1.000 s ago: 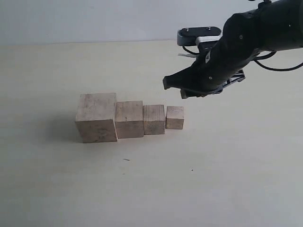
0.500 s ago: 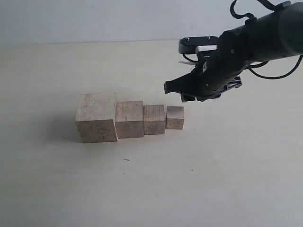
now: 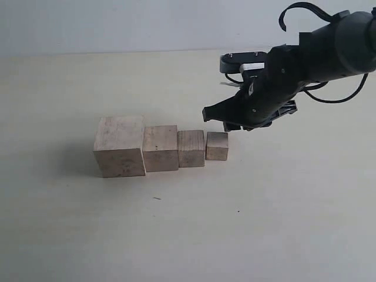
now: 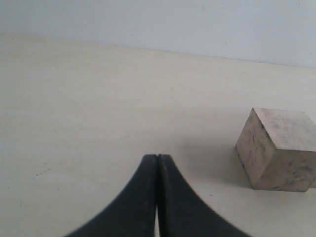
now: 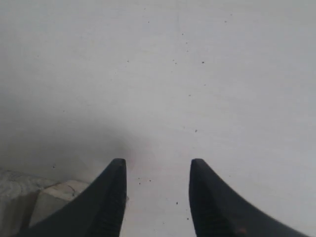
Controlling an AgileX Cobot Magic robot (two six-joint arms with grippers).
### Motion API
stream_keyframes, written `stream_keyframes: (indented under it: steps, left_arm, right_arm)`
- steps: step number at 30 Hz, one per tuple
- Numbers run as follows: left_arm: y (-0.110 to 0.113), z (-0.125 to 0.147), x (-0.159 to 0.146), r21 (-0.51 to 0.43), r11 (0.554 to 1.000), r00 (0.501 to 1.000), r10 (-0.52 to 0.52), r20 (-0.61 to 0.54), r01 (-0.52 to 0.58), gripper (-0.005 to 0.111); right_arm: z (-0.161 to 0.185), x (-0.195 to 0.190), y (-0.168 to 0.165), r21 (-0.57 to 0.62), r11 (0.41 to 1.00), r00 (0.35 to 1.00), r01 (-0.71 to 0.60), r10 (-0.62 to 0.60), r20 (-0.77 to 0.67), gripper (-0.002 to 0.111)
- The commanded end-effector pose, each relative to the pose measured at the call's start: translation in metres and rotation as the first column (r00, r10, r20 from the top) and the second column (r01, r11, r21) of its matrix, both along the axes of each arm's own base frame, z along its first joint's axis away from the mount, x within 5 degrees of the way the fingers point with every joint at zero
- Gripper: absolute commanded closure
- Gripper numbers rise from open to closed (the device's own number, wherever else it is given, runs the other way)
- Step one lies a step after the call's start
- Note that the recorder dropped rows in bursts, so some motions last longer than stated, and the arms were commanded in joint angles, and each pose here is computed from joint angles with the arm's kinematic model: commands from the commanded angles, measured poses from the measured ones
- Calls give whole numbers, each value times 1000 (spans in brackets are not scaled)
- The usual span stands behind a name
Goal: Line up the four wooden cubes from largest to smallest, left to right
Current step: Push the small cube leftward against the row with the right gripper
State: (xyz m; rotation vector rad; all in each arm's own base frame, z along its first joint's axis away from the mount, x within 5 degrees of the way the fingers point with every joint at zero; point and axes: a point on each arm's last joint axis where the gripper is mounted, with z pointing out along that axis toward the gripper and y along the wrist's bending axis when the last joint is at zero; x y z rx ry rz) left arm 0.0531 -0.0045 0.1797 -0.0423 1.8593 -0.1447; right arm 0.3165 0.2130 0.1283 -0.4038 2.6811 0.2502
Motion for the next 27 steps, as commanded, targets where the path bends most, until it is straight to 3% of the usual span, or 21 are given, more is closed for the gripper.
stream_keyframes:
  steps: [1,11,18,27]
  left_arm:
    - [0,1,0,1,1000,1000,-7,14,7,107]
    - [0,1,0,1,1000,1000,-7,14,7,107]
    - [0,1,0,1,1000,1000,-7,14,7,107]
    - [0,1,0,1,1000,1000,-7,14,7,107]
  right_arm:
    - [2,2,0,0,1000,1000,-2,2,9,67]
    - [2,-2,6,58,998,999,-33,35,-32,67]
    - [12,-3,3,17,995,995,-102,102,3,69]
    - [26,-6,-3,-5,998,998,-61,61,-5,72]
